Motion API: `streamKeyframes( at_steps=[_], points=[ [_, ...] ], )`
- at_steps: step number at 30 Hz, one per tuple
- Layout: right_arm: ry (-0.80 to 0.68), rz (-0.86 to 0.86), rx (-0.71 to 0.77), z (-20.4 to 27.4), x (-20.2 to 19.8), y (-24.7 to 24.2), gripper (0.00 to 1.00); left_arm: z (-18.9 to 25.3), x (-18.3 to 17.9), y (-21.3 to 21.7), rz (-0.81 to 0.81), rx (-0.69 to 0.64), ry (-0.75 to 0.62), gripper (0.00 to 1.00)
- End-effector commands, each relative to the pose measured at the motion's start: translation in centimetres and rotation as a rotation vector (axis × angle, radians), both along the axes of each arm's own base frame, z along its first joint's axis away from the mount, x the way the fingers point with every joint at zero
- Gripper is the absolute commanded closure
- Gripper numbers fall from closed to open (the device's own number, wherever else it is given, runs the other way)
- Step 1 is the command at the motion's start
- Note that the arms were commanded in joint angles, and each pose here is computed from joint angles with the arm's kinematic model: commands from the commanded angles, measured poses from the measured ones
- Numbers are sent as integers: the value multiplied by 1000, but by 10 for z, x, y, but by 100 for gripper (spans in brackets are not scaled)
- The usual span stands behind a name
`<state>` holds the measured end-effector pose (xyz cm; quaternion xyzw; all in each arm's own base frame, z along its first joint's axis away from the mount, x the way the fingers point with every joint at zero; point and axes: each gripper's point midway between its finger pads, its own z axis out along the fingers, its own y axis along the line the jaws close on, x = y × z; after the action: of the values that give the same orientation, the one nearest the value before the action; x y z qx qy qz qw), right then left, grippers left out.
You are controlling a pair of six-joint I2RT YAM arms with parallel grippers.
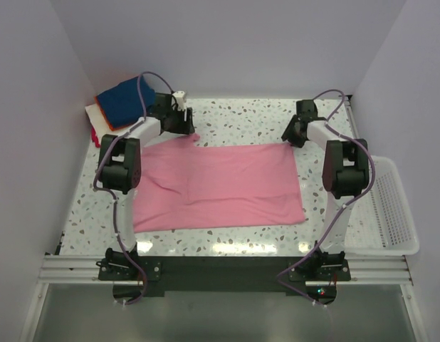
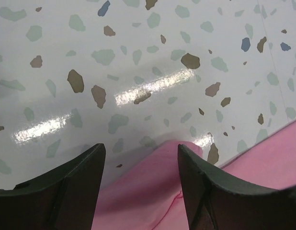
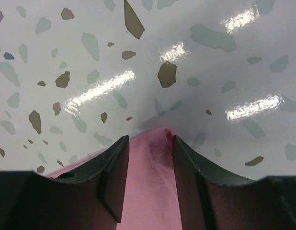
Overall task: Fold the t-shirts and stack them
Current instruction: Fold the tshirt
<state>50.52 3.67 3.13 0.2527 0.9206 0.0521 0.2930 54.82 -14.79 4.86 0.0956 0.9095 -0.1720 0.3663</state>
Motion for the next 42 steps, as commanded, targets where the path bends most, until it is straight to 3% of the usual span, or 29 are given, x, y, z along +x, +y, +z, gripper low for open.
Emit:
streamKeyframes(
  at_steps=[1,12,17,20,27,30,35,37,38,42],
  points=[
    [-112,-4,24,43,10,1,55,27,7,-16,-106,-34,-92,33],
    [-156,-3,34,65,4,2,56,10,-21,-27,-139,-48,-52,38],
    [-173,4,51,72,1,5,56,22,-25,-27,-133,-55,-73,40],
    [-186,9,65,77,-1,8,57,26,-30,-28,-132,-52,-71,47],
    [-195,34,75,82,-7,19,58,33,-39,-24,-115,-48,-86,81],
    [-196,41,82,83,-9,23,59,38,-43,-23,-110,-52,-88,88],
    [-207,64,95,88,-11,33,59,40,-49,-21,-89,-57,-90,91],
    [-214,80,97,91,-12,40,59,41,-50,-19,-80,-53,-99,80],
    [-214,87,91,91,-13,42,59,41,-49,-17,-63,-44,-100,62],
    [-221,112,85,94,-18,53,59,45,-49,-17,-59,-33,-117,42]
  ],
)
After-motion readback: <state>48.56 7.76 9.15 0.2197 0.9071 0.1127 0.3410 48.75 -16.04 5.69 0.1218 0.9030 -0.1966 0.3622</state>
